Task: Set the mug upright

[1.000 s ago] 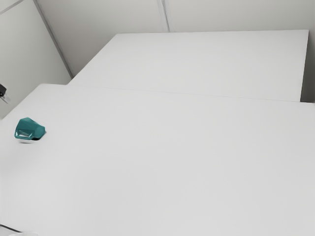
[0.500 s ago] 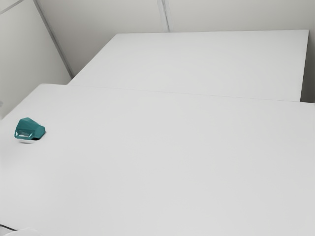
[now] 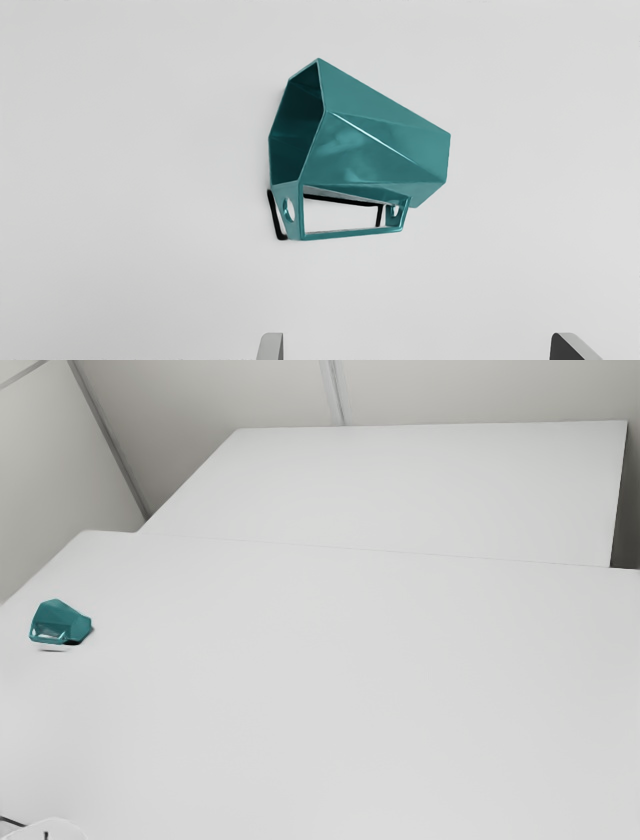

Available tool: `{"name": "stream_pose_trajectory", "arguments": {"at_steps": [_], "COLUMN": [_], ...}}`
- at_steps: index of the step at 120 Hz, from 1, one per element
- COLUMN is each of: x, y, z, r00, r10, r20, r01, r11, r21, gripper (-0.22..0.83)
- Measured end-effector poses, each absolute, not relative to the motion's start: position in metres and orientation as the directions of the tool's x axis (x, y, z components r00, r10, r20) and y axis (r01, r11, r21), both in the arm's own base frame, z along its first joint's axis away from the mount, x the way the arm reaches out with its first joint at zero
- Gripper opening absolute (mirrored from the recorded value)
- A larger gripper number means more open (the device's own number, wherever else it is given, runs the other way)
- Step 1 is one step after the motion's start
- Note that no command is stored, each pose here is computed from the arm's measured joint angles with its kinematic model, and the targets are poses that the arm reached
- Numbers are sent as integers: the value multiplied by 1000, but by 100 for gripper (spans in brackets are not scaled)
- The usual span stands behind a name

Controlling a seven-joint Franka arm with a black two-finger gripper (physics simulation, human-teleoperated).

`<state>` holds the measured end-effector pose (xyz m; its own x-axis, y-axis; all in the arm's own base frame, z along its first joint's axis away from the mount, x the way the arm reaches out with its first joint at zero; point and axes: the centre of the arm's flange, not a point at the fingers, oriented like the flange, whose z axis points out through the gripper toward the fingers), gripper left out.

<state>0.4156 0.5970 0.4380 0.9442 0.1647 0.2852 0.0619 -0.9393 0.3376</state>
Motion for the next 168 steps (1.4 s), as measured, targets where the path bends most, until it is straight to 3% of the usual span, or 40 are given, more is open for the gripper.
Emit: {"name": "stream_pose_trajectory", "arguments": {"at_steps": [38, 91, 134, 168], "x": [421, 453, 469, 478], "y": [619, 628, 625, 615], "z": [406, 377, 329, 316], "r00": [918, 873, 850, 835], "r10": [202, 184, 212, 230], "r20": [341, 452, 483, 499], "r01": [53, -27, -58, -90], "r11": [-915, -906, -873, -840], "r21": [399, 422, 485, 536], "gripper": [59, 59, 59, 59]}}
